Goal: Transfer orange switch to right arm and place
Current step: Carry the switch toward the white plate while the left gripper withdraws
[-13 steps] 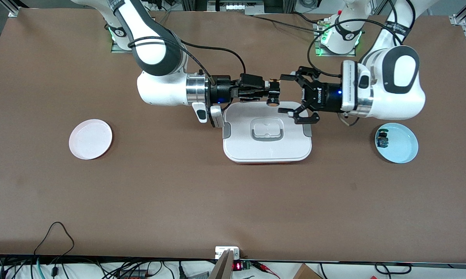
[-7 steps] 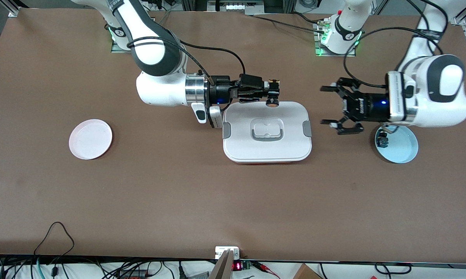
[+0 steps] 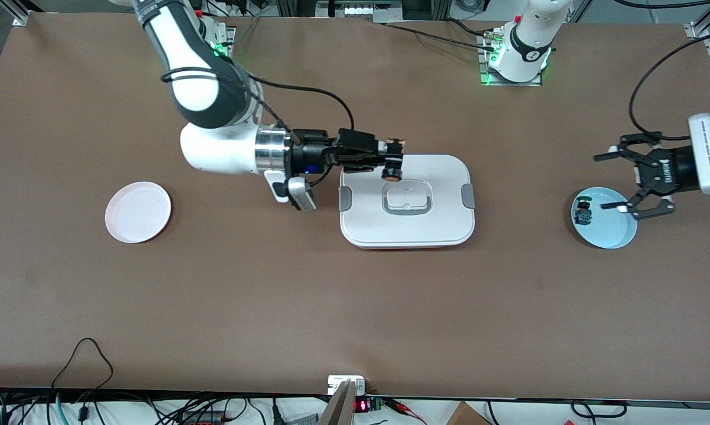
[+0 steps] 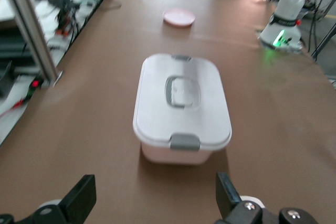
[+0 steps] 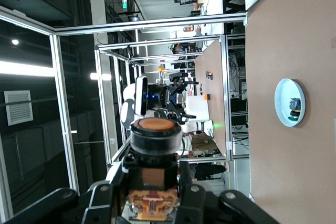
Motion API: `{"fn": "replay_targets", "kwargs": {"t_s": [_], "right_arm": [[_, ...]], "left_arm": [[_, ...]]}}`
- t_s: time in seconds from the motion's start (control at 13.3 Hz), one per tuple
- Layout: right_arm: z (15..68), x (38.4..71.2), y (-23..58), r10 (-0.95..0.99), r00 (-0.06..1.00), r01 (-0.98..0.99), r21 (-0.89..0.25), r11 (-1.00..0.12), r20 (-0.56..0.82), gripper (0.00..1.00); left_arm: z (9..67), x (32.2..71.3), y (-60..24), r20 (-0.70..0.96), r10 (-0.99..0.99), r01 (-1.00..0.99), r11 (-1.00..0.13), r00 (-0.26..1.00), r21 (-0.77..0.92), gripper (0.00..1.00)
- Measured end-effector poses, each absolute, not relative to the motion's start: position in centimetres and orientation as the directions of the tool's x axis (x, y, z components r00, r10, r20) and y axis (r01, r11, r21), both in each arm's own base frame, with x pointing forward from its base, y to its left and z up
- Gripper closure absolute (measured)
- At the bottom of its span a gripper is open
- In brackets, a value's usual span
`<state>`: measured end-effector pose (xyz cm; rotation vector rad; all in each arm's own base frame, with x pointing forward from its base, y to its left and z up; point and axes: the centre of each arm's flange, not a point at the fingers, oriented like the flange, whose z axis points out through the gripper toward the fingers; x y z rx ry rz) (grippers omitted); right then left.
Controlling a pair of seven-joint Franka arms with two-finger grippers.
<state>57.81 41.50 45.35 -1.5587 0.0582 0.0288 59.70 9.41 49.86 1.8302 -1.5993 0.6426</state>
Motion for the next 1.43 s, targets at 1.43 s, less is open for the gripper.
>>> {"fn": "replay_targets", "kwargs": {"t_s": [1.43], "right_arm": [[42.6, 60.6, 7.9, 0.311, 0.949, 0.064, -0.931, -0.359, -0.055, 0.59]], "left_arm": [[72.2, 60.1, 2.2, 0.050, -0.986, -0.953, -0.165, 0.157, -0.254, 0.00]]}}
